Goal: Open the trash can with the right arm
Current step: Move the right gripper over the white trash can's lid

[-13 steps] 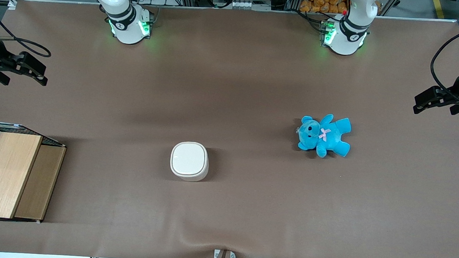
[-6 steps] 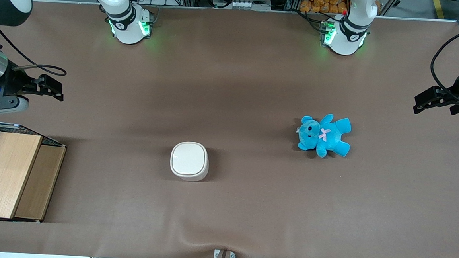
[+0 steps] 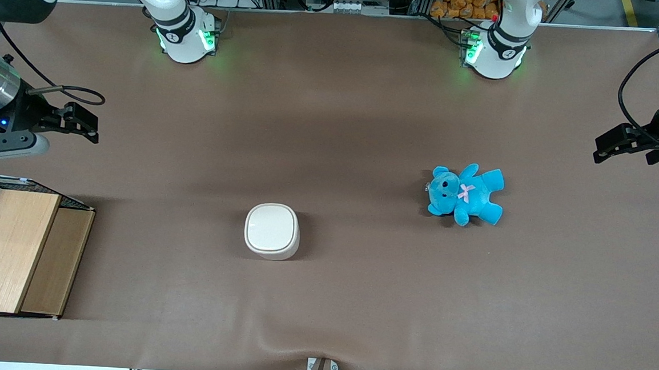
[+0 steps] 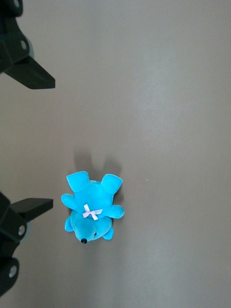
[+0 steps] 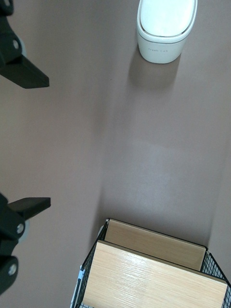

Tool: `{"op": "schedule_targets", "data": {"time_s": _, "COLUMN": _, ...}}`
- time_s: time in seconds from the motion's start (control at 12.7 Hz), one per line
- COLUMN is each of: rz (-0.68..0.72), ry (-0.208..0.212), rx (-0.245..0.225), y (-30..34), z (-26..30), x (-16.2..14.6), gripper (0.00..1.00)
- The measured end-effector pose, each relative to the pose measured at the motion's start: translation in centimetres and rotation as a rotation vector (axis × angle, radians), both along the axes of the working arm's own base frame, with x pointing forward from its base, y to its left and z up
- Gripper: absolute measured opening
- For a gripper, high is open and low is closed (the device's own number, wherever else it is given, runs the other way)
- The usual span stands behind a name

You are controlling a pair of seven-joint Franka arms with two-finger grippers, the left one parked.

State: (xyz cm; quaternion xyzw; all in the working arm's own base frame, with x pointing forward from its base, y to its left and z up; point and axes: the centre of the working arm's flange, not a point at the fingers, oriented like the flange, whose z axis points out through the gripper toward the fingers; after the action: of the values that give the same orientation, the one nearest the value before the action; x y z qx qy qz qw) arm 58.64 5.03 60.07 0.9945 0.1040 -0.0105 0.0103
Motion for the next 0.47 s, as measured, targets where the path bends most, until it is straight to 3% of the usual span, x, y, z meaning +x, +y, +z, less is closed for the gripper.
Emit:
{"op": "schedule_targets", "data": {"time_s": 0.16, "rz": -0.031, "ry": 0.006, "rx": 0.005, "y": 0.5, "z": -0.4, "x": 0.1, "gripper": 1.0}}
{"op": "schedule_targets", "data": {"time_s": 0.47, "rz": -0.044, "ry": 0.019, "rx": 0.018, "y": 4.5, "z": -2.1, "x": 1.4, "gripper": 0.53}}
